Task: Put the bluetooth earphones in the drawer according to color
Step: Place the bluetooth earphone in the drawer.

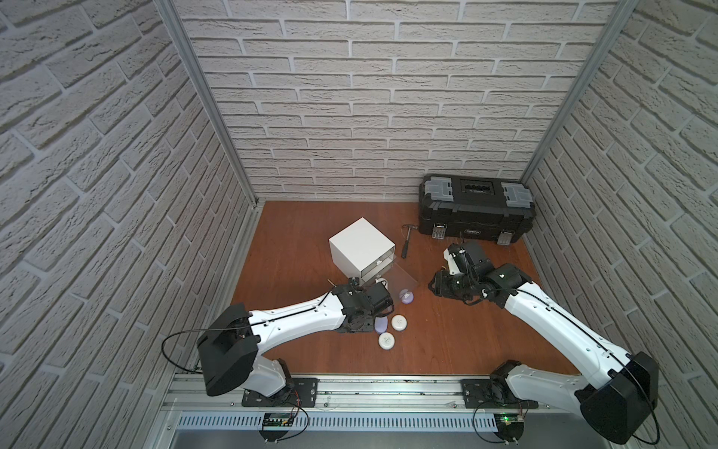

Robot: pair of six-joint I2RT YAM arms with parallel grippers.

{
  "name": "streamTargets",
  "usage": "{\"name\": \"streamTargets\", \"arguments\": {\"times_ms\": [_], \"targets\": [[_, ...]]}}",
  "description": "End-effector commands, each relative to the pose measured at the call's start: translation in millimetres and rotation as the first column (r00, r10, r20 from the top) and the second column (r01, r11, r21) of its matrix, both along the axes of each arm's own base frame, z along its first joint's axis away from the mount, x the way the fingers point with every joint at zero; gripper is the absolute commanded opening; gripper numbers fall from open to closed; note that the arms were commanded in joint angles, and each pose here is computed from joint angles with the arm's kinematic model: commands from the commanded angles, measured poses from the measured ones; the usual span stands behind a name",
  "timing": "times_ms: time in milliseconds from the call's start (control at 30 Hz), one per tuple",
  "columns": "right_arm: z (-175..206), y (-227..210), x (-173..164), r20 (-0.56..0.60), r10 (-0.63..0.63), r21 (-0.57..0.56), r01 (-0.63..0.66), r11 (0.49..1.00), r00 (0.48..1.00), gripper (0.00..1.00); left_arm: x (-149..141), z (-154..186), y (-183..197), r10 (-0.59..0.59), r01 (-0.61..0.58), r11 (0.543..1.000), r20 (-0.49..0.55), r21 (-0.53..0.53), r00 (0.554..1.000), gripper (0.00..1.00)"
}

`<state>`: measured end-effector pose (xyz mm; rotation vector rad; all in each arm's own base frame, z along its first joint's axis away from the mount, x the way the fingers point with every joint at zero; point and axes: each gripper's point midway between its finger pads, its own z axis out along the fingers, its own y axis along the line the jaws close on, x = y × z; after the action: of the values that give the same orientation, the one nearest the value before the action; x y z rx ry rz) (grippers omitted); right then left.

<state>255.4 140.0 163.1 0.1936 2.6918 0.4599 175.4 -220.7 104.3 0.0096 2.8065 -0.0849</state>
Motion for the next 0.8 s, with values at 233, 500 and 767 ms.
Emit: {"name": "streamTargets", "arguments": {"times_ms": [233,500,767], "targets": [[4,-10,4,0.036,-0.031,0.013,0.031,0.999,0.999,0.51,69,98,-61,-0.23,0.231,0.973,0.183,0.017,0.956,0.47],[7,-28,-2,0.052,-0.069,0.011,0.069,0.998,0.996,0.52,130,83,-119,-0.285,0.292,0.956,0.156,-0.027,0.946,0.47],[5,-38,-5,0.045,-0.091,0.018,0.09,0.996,0.995,0.51,146,44,-133,-0.292,0.293,0.956,0.067,0.008,0.954,0.47]]}}
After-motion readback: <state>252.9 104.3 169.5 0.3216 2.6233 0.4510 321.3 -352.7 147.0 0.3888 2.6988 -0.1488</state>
